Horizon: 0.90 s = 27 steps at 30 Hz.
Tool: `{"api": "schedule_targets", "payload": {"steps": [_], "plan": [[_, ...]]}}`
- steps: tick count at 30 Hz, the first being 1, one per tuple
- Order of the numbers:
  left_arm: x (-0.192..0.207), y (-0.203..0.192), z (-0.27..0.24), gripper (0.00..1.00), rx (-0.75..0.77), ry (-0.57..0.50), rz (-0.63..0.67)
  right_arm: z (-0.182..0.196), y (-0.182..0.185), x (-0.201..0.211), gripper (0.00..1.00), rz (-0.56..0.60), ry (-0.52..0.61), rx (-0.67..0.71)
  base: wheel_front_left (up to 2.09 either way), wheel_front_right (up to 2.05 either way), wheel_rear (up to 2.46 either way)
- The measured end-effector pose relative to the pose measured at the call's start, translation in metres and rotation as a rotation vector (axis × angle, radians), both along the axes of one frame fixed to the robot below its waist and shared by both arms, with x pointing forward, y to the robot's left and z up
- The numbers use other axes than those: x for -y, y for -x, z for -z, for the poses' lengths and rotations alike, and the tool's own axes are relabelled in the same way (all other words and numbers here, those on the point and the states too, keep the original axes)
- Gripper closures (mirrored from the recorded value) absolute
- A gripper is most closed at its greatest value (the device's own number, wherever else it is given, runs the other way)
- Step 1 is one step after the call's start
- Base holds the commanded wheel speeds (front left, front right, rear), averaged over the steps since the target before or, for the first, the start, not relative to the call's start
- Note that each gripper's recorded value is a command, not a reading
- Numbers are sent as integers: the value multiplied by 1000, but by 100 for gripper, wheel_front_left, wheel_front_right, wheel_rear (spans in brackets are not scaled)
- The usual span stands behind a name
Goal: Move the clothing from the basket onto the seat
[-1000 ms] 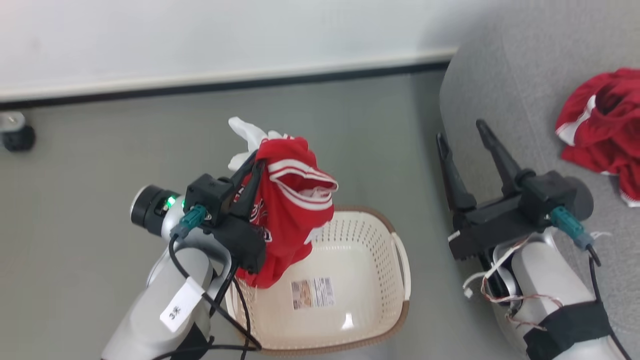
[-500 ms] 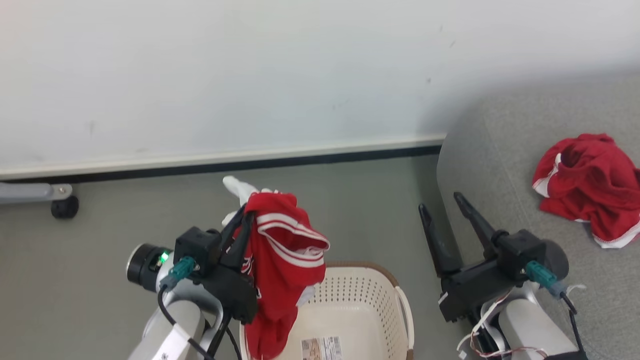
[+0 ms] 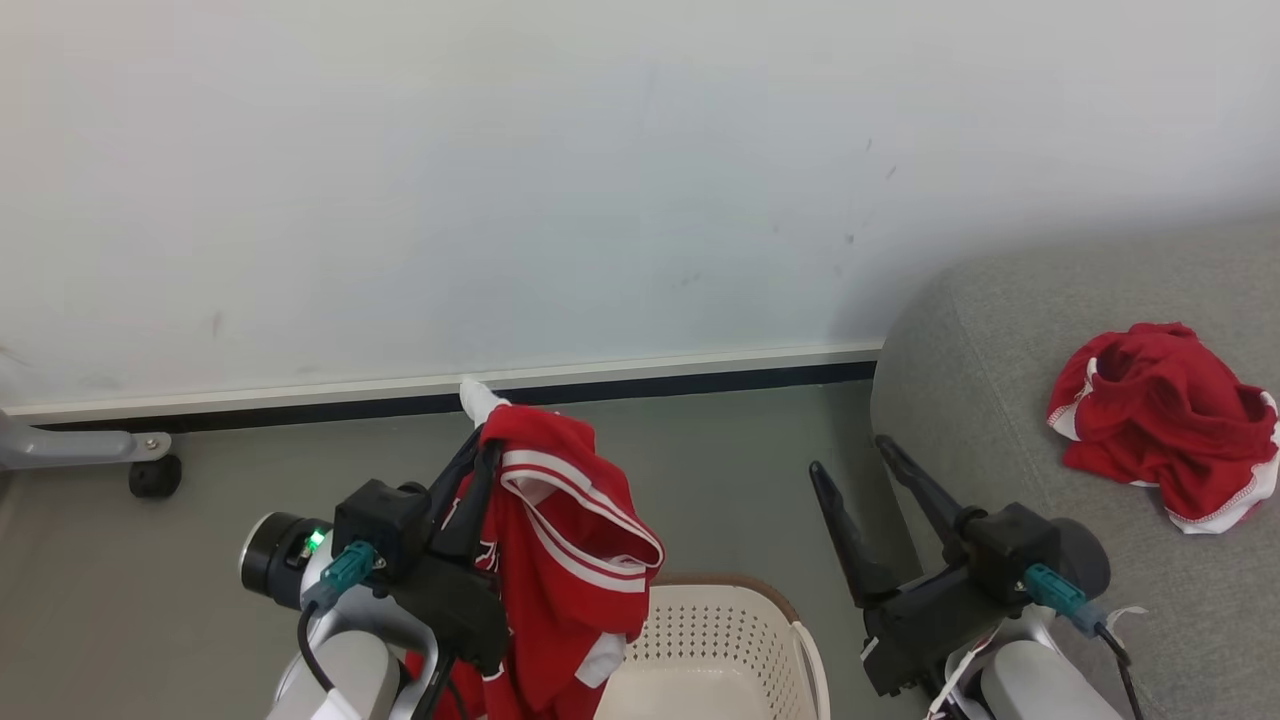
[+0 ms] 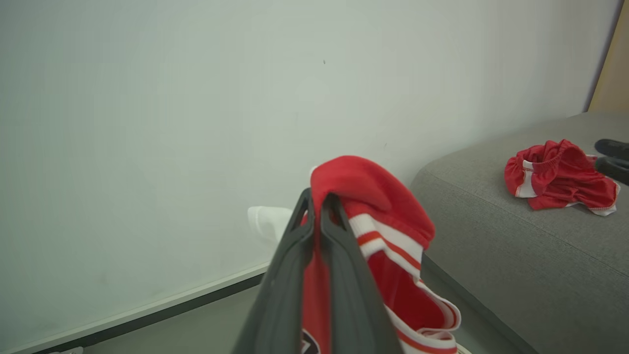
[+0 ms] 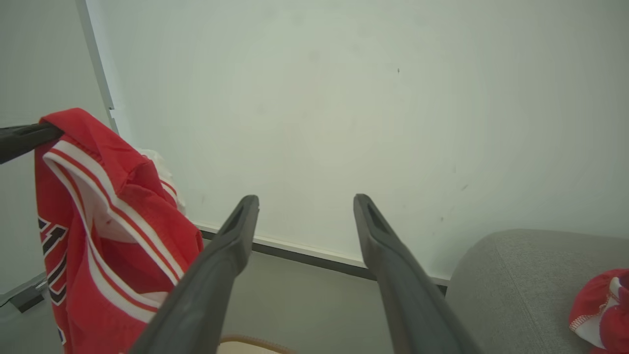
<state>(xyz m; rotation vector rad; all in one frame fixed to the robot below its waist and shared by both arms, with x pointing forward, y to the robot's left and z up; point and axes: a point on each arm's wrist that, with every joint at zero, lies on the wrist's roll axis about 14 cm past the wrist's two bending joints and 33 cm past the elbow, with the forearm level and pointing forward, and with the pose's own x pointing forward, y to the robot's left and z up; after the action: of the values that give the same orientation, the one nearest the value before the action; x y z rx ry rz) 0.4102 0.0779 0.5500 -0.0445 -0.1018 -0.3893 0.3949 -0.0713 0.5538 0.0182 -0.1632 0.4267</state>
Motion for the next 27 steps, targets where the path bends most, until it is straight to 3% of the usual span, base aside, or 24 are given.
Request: {"api": "schedule_targets", "payload": {"steps": [20, 27], "plan": [[14, -8, -50, 100, 86, 10, 45, 43, -4, -47, 0, -184, 167, -133, 0, 0, 0], [21, -8, -58, 100, 83, 6, 67, 59, 11, -95, 0, -385, 314, -130, 0, 0, 0]]}}
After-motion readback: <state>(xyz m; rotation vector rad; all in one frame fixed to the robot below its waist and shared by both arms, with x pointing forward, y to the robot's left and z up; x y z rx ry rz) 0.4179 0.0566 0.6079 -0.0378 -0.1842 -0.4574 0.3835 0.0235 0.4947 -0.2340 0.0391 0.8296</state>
